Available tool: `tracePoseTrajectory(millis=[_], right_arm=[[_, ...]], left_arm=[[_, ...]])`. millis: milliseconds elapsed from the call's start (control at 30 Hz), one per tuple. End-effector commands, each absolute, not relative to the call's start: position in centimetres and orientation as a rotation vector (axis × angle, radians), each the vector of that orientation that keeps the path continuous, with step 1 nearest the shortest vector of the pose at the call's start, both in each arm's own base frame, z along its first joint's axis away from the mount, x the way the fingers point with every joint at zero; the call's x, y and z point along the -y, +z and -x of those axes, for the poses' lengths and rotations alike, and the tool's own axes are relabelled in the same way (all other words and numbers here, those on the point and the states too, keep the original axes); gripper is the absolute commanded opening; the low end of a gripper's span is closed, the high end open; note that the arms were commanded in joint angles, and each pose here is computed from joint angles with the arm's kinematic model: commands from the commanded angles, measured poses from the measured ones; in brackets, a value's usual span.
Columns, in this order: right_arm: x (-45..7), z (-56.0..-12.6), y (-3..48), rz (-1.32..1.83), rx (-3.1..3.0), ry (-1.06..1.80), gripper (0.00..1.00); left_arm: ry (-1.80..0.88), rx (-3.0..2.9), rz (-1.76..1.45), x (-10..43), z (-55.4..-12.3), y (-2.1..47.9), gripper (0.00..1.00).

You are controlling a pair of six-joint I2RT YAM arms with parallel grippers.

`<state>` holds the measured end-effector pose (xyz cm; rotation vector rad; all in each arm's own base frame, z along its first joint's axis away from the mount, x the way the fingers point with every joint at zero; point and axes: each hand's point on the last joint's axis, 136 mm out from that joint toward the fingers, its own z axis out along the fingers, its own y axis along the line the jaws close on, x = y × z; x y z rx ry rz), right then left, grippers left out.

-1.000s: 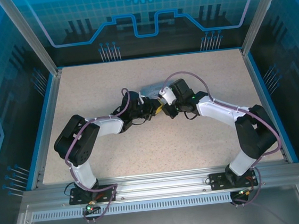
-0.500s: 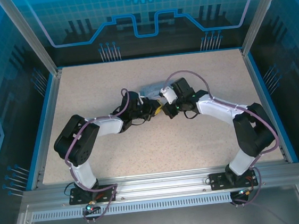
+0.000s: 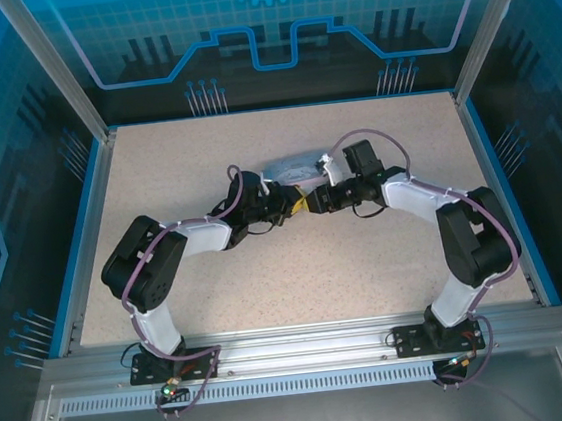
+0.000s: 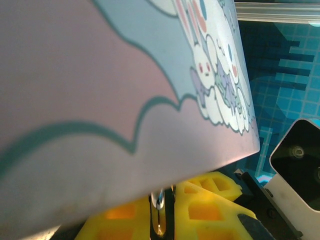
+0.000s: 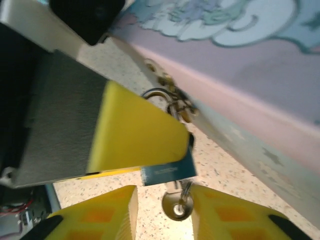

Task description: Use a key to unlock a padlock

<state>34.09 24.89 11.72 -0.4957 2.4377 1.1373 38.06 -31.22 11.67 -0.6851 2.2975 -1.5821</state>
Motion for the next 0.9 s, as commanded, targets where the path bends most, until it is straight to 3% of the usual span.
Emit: tracePoseTrajectory(millis=[0,267,533,867], right_arm=[[-25.0,-33.6,14.3,0.488,-2.358,1.236,0.40],[-22.0,-34.5,13.7,0.285,-2.350,1.216,0.49],[-21.1,-34.6,12.7,0.181,-2.365,1.169,0.48],[-22.1,-32.9,12.6,0.515,-2.408,0.752,0.45]], left_arm=[[-1.598,-2.282,0.632,31.5,-38.1,12.1,0.00],[-1.578,-2.298,0.629,31.3,-37.9,11.3,0.00],[-1.506,-2.348,0.561,31.0,-37.3,10.4,0.00],[-1.480,-2.388,0.564,30.9,-37.1,10.2,0.00]])
